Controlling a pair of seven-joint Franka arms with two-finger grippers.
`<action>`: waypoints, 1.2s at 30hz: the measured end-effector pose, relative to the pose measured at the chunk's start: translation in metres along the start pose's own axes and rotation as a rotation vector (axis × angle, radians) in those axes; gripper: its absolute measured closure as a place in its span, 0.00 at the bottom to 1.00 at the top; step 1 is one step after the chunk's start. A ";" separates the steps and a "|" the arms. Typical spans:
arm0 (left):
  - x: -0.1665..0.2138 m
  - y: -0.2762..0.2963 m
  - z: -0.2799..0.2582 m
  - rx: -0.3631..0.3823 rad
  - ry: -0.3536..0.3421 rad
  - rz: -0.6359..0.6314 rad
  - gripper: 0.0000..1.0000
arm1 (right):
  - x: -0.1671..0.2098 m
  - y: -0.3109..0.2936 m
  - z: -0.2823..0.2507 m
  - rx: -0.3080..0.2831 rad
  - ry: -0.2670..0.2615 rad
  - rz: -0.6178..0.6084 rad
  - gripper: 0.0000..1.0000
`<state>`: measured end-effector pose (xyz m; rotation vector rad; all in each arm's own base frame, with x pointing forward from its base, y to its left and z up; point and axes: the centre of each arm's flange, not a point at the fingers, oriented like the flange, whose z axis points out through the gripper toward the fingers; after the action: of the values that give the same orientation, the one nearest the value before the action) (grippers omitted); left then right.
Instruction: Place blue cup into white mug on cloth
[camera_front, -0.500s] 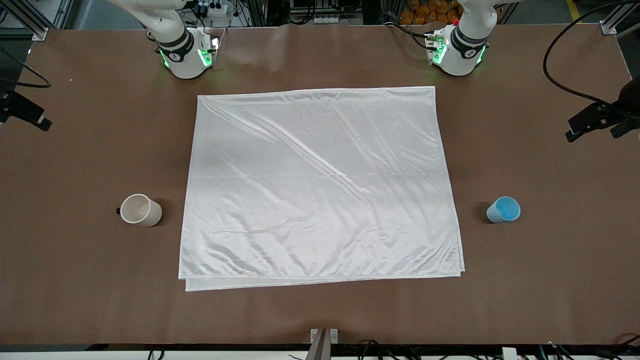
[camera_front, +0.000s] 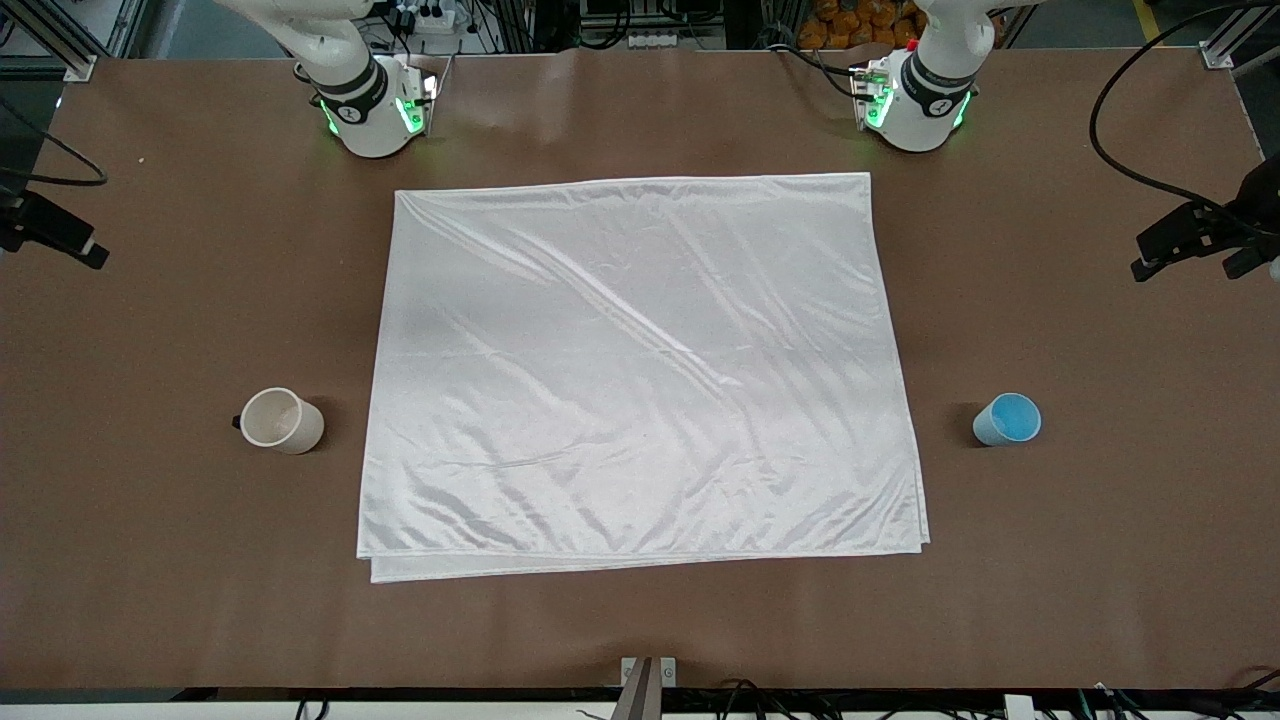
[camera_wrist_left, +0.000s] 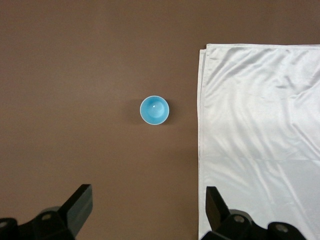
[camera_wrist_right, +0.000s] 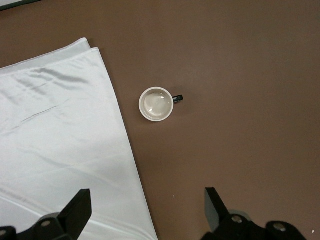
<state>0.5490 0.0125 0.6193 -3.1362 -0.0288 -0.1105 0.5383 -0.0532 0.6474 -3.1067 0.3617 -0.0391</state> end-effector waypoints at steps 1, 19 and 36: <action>0.000 0.000 0.000 0.000 0.000 0.000 0.00 | 0.001 0.000 0.001 0.000 0.001 0.001 0.00; 0.007 0.001 0.023 -0.003 -0.041 0.004 0.00 | 0.023 0.032 0.057 0.001 0.025 0.062 0.00; 0.049 0.002 0.140 -0.010 -0.164 0.022 0.00 | 0.042 0.061 0.138 -0.007 -0.048 0.128 0.00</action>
<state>0.6080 0.0122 0.4828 -3.1457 0.0065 0.1466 0.5693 -0.1205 0.5092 -3.0767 0.5597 0.0381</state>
